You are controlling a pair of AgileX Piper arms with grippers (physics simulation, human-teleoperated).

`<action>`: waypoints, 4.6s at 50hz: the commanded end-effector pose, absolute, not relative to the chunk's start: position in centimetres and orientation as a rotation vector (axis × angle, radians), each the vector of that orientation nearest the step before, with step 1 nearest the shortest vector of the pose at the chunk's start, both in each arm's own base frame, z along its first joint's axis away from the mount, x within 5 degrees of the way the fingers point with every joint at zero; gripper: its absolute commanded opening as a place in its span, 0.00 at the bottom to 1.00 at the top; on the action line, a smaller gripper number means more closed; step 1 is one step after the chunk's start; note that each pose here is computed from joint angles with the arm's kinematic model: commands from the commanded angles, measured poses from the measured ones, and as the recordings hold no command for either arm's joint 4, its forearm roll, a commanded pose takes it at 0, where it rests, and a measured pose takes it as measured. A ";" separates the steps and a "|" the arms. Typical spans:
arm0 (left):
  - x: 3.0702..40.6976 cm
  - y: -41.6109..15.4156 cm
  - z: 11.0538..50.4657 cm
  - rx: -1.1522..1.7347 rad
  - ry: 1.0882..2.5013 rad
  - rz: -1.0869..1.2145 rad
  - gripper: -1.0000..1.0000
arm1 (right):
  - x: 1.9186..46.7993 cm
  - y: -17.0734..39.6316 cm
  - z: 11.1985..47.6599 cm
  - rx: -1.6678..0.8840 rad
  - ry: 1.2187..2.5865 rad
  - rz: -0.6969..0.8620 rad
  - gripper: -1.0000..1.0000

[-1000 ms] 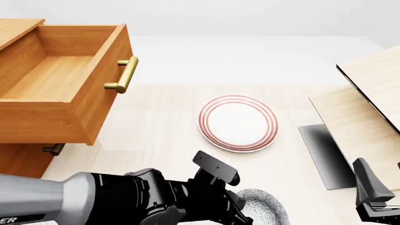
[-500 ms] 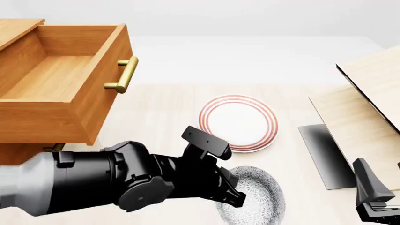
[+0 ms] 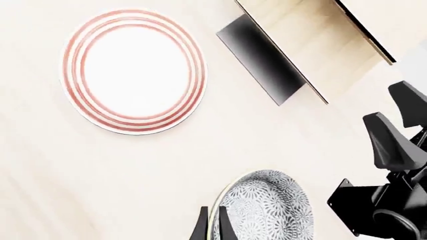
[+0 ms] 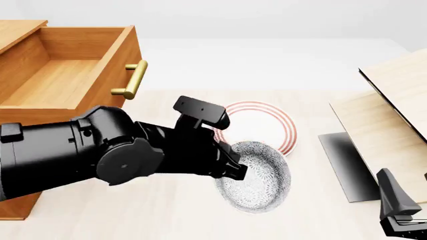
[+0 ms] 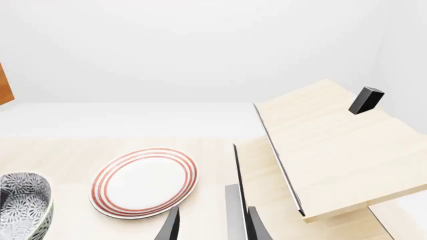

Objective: Open the top drawer of the cabinet and put the bowl in it.

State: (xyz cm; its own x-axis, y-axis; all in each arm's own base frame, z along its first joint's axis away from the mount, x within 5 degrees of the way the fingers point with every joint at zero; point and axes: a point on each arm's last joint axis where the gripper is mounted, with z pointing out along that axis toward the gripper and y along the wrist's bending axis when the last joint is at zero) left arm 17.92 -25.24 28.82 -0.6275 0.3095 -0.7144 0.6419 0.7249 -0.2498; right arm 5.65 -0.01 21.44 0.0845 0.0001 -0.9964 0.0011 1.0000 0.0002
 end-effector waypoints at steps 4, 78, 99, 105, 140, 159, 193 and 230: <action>19.5 -23.8 32.4 0.669 2.235 -0.621 0.00 | 5.6 0.0 21.4 0.001 1.486 -0.001 1.00; 28.0 -17.5 44.7 0.444 2.167 -0.400 0.00 | 5.6 0.0 21.4 0.001 1.485 -0.001 1.00; 29.3 -13.8 47.3 0.325 2.151 -0.336 0.00 | 5.6 0.0 21.4 0.001 1.485 -0.001 1.00; 29.5 -12.6 47.8 0.279 2.151 -0.319 0.00 | 5.6 0.0 21.4 0.001 1.485 -0.001 1.00; 28.0 -5.7 48.8 -0.009 2.139 -0.242 0.00 | 5.6 0.0 21.4 0.001 1.485 -0.001 1.00; 26.0 -2.9 48.5 -0.172 2.115 -0.228 0.00 | 5.6 0.0 21.4 0.001 1.485 -0.001 1.00; 23.0 0.2 45.8 -0.405 2.080 -0.220 0.00 | 5.6 0.0 21.4 0.001 1.485 -0.001 1.00; 23.3 3.0 42.8 -0.584 2.041 -0.180 0.00 | 5.6 0.0 21.4 0.001 1.485 -0.001 1.00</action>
